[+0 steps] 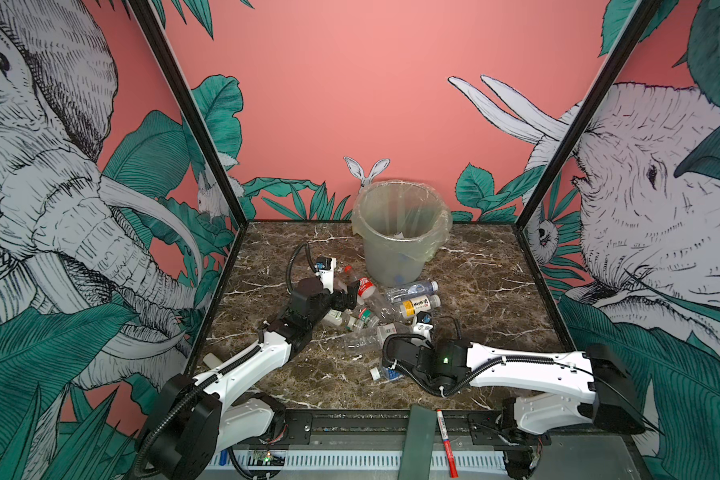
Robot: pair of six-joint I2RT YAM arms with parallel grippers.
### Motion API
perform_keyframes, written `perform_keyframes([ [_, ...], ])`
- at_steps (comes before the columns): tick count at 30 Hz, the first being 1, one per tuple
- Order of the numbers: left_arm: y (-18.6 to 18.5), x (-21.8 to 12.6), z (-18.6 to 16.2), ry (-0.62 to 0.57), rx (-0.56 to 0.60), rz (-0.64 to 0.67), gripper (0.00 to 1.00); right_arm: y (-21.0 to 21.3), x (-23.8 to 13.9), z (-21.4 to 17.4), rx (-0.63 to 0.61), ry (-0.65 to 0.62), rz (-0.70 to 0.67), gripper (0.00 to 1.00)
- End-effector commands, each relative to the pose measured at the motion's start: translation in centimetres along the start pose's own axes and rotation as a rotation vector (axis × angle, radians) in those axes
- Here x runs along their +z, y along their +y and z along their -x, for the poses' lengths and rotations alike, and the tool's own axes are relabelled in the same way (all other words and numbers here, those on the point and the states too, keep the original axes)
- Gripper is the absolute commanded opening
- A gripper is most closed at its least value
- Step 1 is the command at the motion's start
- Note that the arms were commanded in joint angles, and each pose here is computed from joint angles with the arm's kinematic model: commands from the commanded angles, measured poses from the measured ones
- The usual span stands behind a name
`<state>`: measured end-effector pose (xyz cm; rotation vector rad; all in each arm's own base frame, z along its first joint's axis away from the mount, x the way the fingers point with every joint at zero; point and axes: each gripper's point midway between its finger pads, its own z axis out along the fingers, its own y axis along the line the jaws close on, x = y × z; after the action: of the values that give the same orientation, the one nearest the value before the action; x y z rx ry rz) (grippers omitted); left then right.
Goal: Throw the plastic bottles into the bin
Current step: 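Lower the right gripper onto the clear blue-labeled bottle nearest the robot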
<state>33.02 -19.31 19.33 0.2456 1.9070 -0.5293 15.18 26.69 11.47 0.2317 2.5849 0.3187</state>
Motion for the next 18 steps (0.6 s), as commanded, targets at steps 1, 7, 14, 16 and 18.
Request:
perform_keyframes([
  [1, 0.2, -0.5, 0.3, -0.020, -0.003, 0.009, 0.98, 0.4, 0.9, -1.4, 0.144, 0.042, 0.009, 0.99],
  [7, 0.5, -0.6, 0.2, -0.021, -0.001, 0.023, 0.98, 0.4, 2.4, -2.5, 0.156, 0.073, -0.014, 0.99],
  [14, 0.5, -0.6, 0.2, -0.020, -0.001, 0.025, 0.98, 0.4, 3.5, -2.7, 0.185, 0.091, -0.025, 0.99],
  [16, 0.5, -0.6, 0.2, -0.020, 0.000, 0.024, 0.98, 0.3, 3.6, -2.6, 0.189, 0.093, -0.030, 0.99],
  [18, 0.6, -0.6, 0.2, -0.021, -0.001, 0.028, 0.99, 0.1, 3.7, -2.6, 0.195, 0.096, -0.034, 0.99],
])
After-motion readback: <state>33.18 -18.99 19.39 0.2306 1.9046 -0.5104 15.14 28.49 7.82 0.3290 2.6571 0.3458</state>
